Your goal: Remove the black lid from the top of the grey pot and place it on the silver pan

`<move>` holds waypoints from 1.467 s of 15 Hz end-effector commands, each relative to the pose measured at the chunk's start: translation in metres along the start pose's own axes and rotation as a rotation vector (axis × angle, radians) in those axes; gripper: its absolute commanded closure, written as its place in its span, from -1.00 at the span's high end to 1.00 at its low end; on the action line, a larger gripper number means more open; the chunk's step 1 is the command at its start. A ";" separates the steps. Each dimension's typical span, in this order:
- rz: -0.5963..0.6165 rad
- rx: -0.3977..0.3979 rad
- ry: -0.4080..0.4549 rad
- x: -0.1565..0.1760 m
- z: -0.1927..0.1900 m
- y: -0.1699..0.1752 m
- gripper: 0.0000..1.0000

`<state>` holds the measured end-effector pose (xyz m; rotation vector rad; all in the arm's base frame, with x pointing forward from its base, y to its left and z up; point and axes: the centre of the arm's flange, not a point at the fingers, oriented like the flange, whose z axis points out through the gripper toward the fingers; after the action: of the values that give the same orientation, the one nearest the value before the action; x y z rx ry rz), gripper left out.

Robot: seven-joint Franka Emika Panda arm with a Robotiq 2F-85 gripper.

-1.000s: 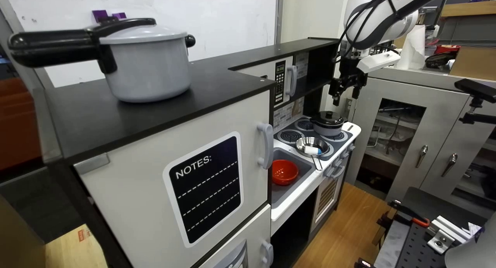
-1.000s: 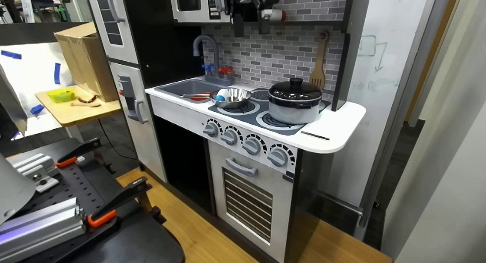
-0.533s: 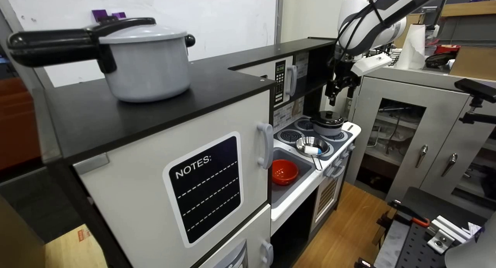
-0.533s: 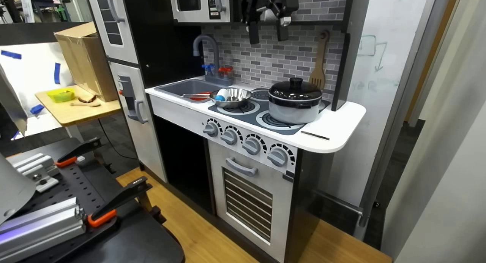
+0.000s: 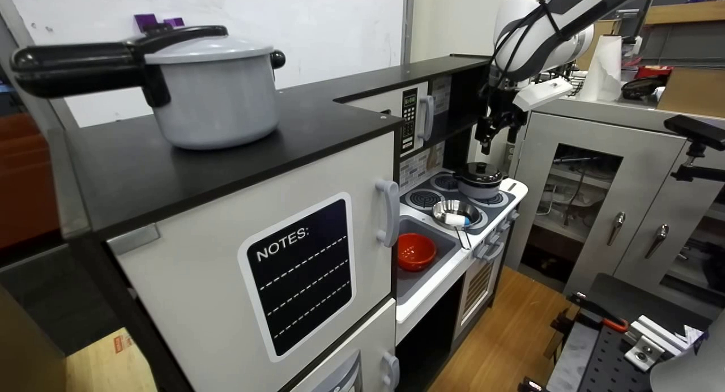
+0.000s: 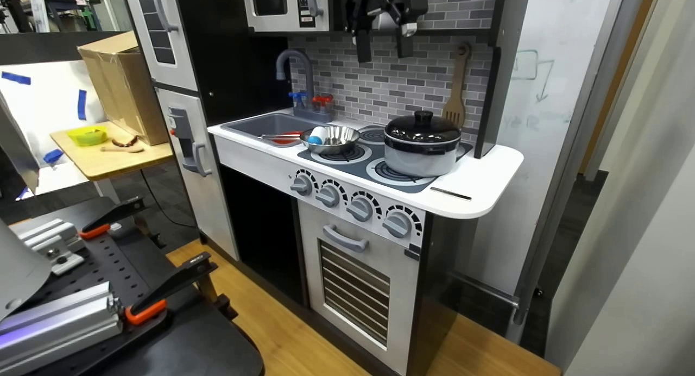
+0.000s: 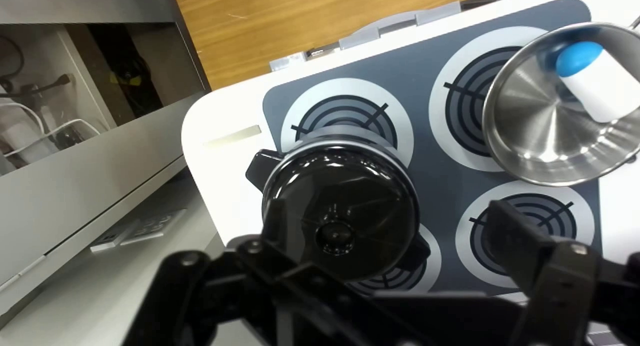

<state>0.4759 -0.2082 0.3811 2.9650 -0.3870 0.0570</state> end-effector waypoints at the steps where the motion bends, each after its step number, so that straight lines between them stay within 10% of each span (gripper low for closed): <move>1: 0.000 0.000 0.000 0.000 0.000 0.000 1.00; 12: 0.039 -0.065 -0.061 0.024 0.037 0.028 1.00; 22: -0.007 0.103 -0.021 0.038 0.042 0.022 1.00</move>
<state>0.5016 -0.2364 0.3495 2.9961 -0.4269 0.0040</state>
